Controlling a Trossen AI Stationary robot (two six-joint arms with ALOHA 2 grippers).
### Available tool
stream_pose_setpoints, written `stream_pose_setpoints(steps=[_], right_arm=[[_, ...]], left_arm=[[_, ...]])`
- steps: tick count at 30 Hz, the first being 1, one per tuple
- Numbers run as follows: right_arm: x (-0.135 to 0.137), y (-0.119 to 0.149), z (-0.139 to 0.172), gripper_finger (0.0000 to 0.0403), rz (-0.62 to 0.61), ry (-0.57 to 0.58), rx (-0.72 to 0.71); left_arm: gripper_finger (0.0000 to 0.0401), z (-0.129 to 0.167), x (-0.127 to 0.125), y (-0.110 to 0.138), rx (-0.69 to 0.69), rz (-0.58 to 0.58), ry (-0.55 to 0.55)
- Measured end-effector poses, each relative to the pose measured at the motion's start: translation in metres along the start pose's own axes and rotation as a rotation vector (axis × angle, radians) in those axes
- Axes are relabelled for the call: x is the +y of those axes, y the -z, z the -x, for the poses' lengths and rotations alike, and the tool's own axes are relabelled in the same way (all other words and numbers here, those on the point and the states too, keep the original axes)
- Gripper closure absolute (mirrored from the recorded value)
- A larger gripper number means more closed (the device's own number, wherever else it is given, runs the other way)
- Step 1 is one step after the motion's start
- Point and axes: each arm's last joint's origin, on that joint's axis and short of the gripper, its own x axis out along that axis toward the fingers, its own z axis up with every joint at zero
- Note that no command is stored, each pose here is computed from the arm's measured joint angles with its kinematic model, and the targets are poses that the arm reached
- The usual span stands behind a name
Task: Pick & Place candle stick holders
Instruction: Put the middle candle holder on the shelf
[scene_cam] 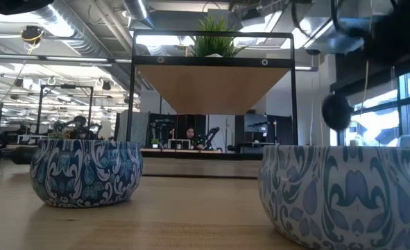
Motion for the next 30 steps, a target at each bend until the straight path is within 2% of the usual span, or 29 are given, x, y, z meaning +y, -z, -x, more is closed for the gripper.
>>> stream_pose_setpoints(steps=[7,16,21,30], right_arm=[[0.013,0.020,0.064,0.0385,0.111,-0.125,0.065],[0.006,0.048,0.137,0.0385,0.201,-0.252,0.213],[0.001,0.057,0.158,0.0385,0.227,-0.292,0.399],[-0.001,0.073,0.167,0.0385,0.288,-0.258,0.827]], left_arm=[[0.0399,0.000,0.000,0.000,-0.007,-0.003,-0.005],[0.0399,0.000,0.000,0.000,-0.012,-0.010,-0.008],[0.0399,0.000,0.000,0.000,-0.009,-0.011,-0.006],[0.0399,0.000,0.001,-0.001,-0.031,-0.011,-0.022]])
